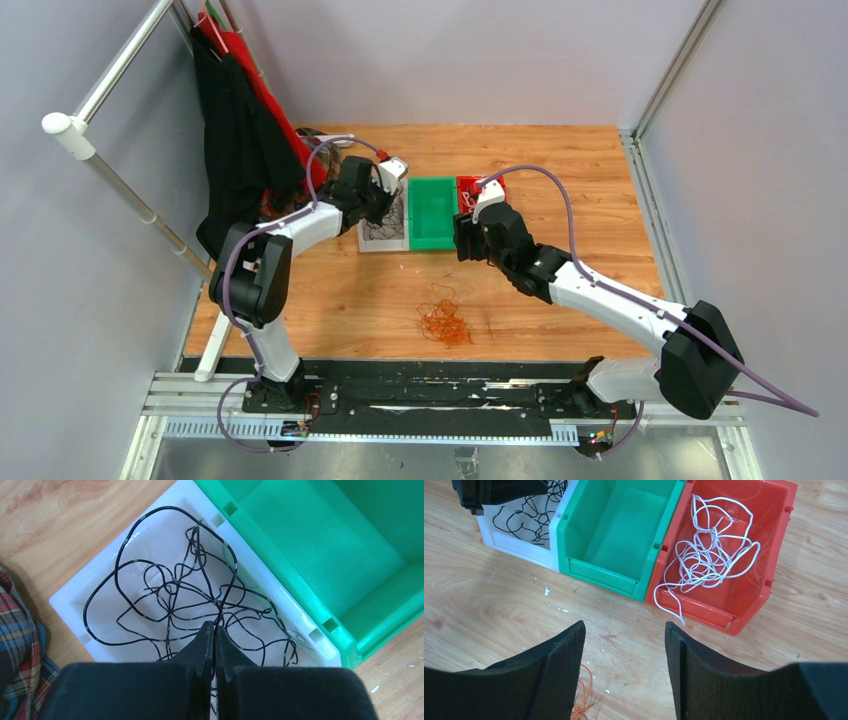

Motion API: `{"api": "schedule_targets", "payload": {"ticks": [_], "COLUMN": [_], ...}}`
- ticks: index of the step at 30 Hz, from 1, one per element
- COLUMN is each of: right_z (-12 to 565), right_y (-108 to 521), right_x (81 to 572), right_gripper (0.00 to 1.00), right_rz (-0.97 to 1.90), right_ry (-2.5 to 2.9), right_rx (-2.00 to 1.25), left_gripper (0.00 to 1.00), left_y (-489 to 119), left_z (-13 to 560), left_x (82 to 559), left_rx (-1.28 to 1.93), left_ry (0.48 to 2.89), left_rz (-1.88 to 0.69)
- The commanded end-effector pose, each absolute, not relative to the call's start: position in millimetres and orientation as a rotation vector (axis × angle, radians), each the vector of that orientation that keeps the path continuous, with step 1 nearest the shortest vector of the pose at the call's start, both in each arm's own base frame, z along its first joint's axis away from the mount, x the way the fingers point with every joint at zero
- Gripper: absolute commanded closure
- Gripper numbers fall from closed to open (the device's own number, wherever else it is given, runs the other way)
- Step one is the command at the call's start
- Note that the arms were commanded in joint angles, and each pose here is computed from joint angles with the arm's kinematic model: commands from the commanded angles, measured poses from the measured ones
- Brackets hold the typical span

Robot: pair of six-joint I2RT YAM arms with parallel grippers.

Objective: Untangle the cables

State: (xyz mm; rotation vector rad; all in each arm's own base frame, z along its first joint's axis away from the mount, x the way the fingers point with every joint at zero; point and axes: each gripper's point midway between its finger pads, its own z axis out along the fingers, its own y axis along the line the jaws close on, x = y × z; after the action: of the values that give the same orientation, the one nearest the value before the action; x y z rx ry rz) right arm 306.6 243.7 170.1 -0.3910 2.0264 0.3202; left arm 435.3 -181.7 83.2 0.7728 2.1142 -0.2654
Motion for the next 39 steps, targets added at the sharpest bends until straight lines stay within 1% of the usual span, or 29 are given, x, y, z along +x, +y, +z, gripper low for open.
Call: {"api": "schedule_targets", "payload": {"ticks": [1, 3, 6, 10, 13, 15, 17, 20, 23, 24, 27, 30, 32, 36, 37, 39], "right_z": [165, 166, 165, 168, 172, 174, 176, 180, 184, 186, 192, 193, 192, 188, 187, 186], "right_y": [234, 233, 231, 230, 227, 224, 223, 221, 216, 215, 210, 209, 209, 212, 213, 213], "right_x": [311, 311, 311, 311, 311, 311, 310, 309, 307, 306, 307, 306, 307, 307, 307, 308], "right_gripper": [0.41, 0.42, 0.42, 0.42, 0.42, 0.42, 0.42, 0.42, 0.42, 0.42, 0.42, 0.42, 0.42, 0.42, 0.42, 0.42], "right_rz": [0.308, 0.31, 0.306, 0.307, 0.308, 0.308, 0.314, 0.322, 0.324, 0.324, 0.329, 0.343, 0.348, 0.357, 0.36, 0.36], "right_ry": [2.038, 2.034, 2.036, 2.033, 2.025, 2.02, 2.015, 2.007, 1.994, 1.99, 1.978, 1.974, 1.976, 1.985, 1.986, 1.986], "right_rx": [-0.355, -0.354, -0.354, -0.352, -0.343, -0.338, -0.33, -0.323, -0.316, -0.315, -0.301, -0.292, -0.289, -0.294, -0.296, -0.297], "left_gripper": [0.99, 0.97, 0.91, 0.76, 0.67, 0.65, 0.62, 0.56, 0.48, 0.43, 0.4, 0.34, 0.3, 0.26, 0.22, 0.2], "left_y": [-180, -178, -172, -160, -149, -147, -149, -156, -168, -174, -187, -192, -191, -179, -178, -178], "left_z": [93, 90, 86, 78, 76, 76, 73, 75, 104, 119, 163, 205, 217, 209, 203, 188], "left_x": [447, 444, 442, 440, 440, 438, 437, 429, 418, 414, 405, 416, 429, 467, 474, 486], "left_rx": [0.821, 0.845, 0.893, 1.075, 1.183, 1.197, 1.198, 1.2, 1.203, 1.208, 1.207, 1.141, 1.091, 0.984, 0.964, 0.949], "left_ry": [2.076, 2.105, 2.141, 2.155, 2.137, 2.14, 2.148, 2.188, 2.213, 2.212, 2.224, 2.173, 2.15, 2.154, 2.158, 2.168], "left_rz": [-0.171, -0.164, -0.12, -0.018, 0.078, 0.087, 0.068, -0.005, -0.13, -0.176, -0.3, -0.351, -0.353, -0.282, -0.283, -0.283]}}
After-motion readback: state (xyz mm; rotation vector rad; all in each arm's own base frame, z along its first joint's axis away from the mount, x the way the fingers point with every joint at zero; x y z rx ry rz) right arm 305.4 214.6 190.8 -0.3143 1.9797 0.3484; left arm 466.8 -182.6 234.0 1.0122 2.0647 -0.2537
